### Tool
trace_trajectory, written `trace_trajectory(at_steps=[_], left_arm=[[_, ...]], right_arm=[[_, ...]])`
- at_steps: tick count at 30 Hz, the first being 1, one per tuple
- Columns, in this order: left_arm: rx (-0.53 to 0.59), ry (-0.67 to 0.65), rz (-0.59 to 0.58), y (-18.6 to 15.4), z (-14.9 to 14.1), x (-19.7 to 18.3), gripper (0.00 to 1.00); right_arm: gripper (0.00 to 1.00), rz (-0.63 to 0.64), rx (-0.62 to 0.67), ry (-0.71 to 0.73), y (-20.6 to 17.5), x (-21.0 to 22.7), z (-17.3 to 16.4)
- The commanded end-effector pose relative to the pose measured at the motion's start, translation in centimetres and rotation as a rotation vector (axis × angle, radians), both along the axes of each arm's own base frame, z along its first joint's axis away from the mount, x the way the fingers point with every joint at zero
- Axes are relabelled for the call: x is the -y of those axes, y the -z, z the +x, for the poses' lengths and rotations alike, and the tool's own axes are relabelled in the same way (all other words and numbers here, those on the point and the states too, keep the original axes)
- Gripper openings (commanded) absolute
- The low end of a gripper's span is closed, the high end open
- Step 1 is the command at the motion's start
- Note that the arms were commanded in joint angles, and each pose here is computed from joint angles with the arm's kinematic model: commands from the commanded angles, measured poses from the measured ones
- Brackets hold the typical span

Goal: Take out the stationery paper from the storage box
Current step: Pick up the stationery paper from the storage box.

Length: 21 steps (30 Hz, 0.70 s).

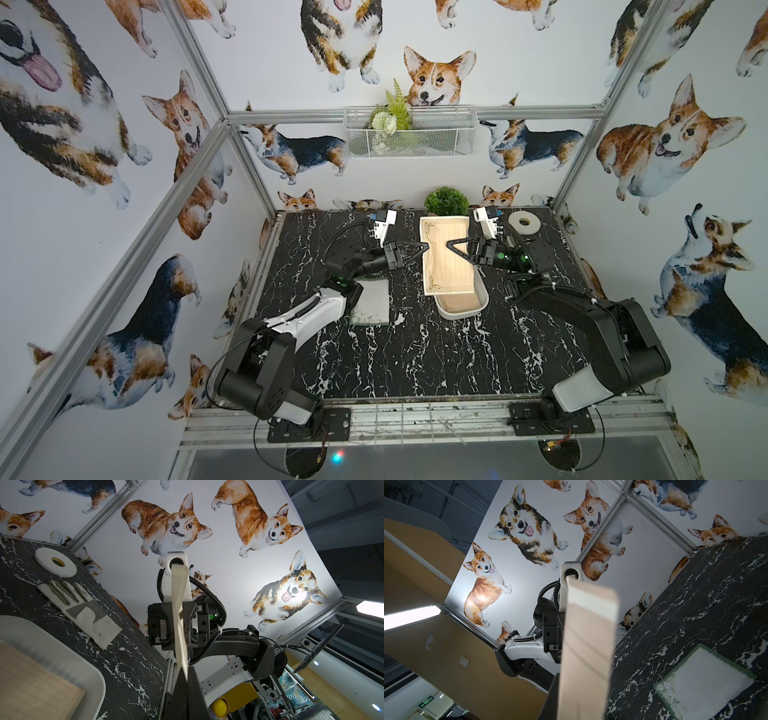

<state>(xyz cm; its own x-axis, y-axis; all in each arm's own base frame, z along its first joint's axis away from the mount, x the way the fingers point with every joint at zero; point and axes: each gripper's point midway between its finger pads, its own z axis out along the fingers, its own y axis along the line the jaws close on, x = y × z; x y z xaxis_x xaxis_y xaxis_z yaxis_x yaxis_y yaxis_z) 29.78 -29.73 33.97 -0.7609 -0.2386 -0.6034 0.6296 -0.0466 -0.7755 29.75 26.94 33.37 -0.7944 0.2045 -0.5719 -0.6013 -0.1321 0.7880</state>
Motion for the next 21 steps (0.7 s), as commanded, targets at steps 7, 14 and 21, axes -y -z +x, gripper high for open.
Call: trace_trajectory(at_steps=[7,14,21], left_arm=[[0.043,-0.04,0.053,-0.4,-0.5,-1.1,0.0],[0.036,-0.047,0.085,0.3,-0.6,-1.2,0.0],[0.015,-0.11,0.208,2.1,-0.7,-2.2,0.0]], right_arm=[[0.0,0.025,-0.022,-0.001,-1.1,1.0,-0.4],[0.19,0.017,-0.029,0.002,-0.8,0.9,-0.1],[0.58,-0.052,-0.039,0.05,0.2,0.8,-0.1]])
